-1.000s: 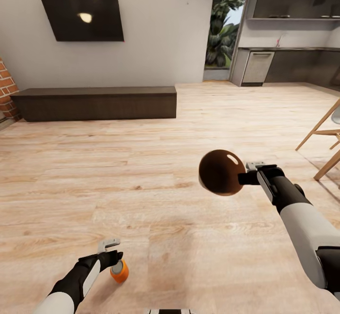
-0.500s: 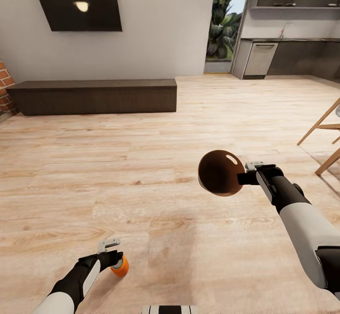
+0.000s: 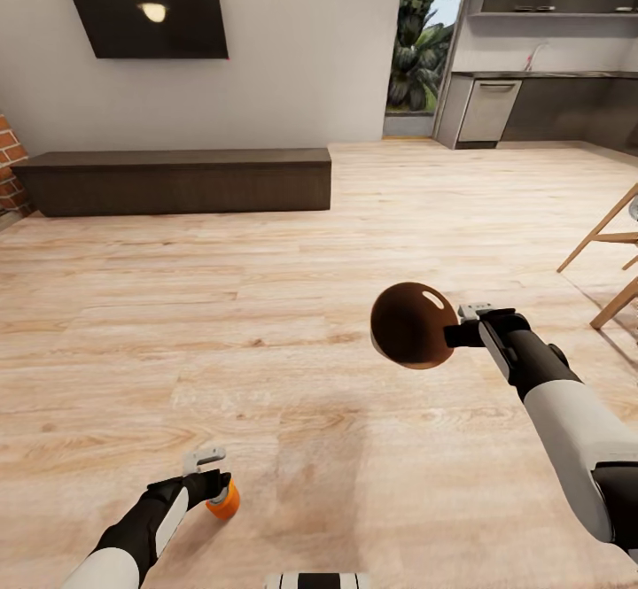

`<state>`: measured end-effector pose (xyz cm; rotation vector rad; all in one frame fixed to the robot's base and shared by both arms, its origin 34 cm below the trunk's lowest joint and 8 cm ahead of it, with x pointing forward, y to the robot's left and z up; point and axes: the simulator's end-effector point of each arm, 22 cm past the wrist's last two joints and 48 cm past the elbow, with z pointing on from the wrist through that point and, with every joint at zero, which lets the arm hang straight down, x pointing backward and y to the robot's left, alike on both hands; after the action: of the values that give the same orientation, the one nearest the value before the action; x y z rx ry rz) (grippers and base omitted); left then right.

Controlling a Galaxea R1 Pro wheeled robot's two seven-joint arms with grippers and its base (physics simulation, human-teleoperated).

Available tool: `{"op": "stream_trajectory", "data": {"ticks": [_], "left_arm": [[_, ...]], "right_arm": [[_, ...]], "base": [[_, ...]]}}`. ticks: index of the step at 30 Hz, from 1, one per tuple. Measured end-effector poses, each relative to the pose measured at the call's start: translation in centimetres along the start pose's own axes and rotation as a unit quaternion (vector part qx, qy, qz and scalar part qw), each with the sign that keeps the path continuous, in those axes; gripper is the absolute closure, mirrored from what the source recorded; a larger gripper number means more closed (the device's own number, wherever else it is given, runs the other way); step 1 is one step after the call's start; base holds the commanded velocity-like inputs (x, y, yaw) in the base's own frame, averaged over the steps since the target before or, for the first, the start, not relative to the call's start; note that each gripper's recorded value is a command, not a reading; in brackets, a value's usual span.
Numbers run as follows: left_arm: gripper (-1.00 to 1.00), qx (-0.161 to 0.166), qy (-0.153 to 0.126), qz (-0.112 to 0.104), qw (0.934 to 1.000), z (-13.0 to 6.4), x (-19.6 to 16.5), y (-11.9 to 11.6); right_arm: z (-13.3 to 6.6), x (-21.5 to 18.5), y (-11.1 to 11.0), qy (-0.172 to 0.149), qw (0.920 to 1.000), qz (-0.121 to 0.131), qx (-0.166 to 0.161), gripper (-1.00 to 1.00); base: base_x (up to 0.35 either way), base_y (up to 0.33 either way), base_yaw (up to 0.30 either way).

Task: Put the three can of soda from the living room inside the tash can in the kitchen.

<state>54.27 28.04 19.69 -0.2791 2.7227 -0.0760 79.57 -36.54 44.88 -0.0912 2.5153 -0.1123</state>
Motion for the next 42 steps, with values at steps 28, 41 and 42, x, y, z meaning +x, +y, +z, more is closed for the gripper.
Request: {"op": "stream_trajectory", "data": {"ticks": [28,41,42], "left_arm": [[-1.0,0.001,-0.001,-0.002,1.0,0.0,0.0,0.0],[-1.0,0.001,-0.001,-0.003,1.0,0.0,-0.1,-0.1],[-1.0,0.001,-0.001,-0.003,1.0,0.0,-0.1,-0.1]], "right_arm": [[0.1,0.2,0.5,0.004,0.9998,-0.02,0.004,1.0],[0.1,0.1,-0.5,0.002,0.9995,-0.014,0.03,1.0],[0.1,0.1,-0.7,0.003,0.9993,-0.016,0.032,1.0]], "base": [[0.01,-0.067,0.0],[-0.011,0.037,0.0],[-0.003,0.015,0.0]]}}
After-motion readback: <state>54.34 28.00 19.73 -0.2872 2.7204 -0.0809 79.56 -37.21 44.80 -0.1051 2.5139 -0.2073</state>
